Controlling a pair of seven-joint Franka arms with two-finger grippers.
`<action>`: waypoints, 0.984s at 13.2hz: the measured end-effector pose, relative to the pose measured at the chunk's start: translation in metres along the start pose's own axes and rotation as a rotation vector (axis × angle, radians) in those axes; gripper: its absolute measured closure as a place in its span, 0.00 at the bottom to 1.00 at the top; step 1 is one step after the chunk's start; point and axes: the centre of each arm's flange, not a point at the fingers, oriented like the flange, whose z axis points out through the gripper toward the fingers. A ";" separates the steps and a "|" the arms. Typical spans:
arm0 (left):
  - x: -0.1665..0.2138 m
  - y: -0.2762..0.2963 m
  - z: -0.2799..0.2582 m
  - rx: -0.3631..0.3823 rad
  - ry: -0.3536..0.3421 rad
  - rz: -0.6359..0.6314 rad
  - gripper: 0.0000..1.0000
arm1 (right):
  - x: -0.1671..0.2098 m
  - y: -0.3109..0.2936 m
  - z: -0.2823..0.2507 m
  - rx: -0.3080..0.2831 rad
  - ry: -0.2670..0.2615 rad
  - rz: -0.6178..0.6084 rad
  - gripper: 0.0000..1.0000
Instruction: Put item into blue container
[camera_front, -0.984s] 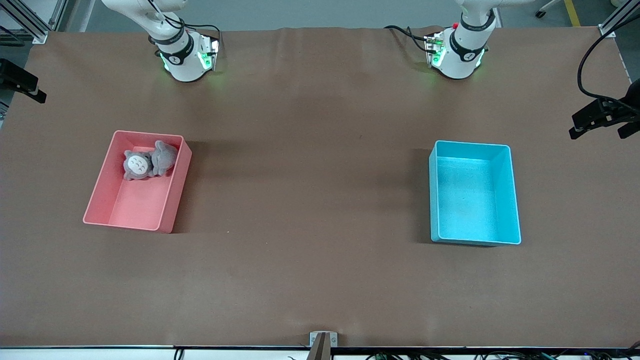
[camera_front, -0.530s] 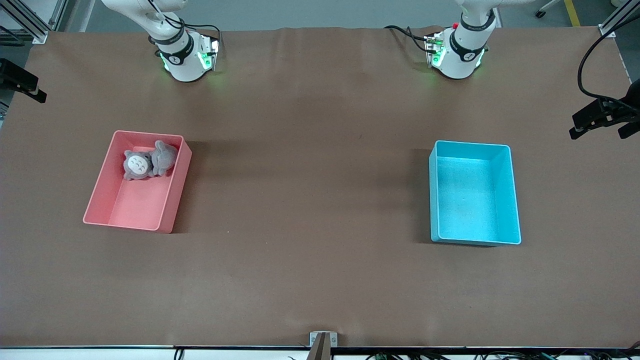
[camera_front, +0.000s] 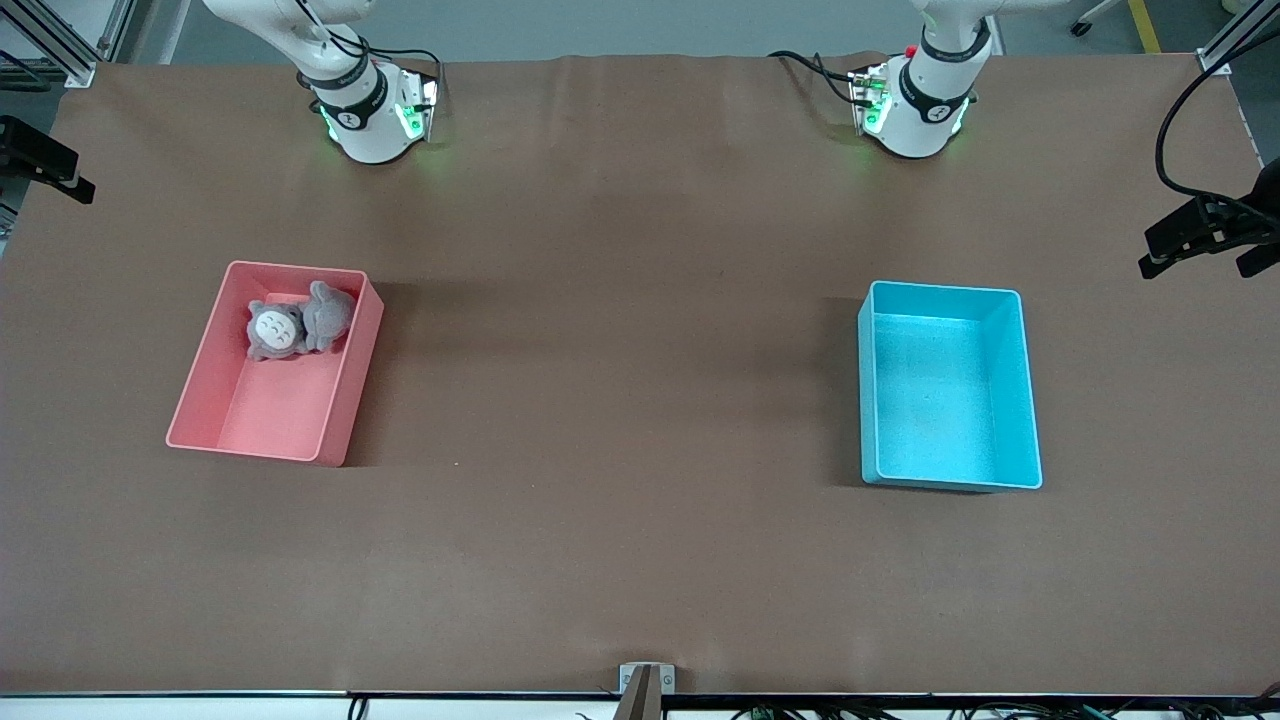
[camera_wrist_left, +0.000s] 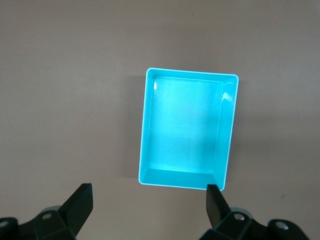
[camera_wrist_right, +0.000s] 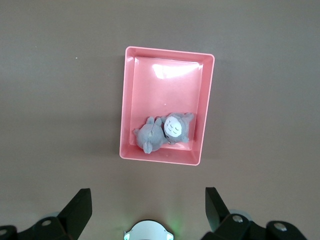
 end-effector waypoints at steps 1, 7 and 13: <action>0.000 0.000 0.000 0.000 0.000 0.000 0.00 | 0.000 0.000 0.000 0.000 0.000 0.000 0.00; 0.000 0.000 0.000 0.000 0.000 0.000 0.00 | 0.000 -0.001 0.000 0.000 0.000 -0.003 0.00; 0.000 0.000 0.000 0.000 0.000 0.000 0.00 | 0.001 -0.003 0.000 0.000 -0.001 -0.006 0.00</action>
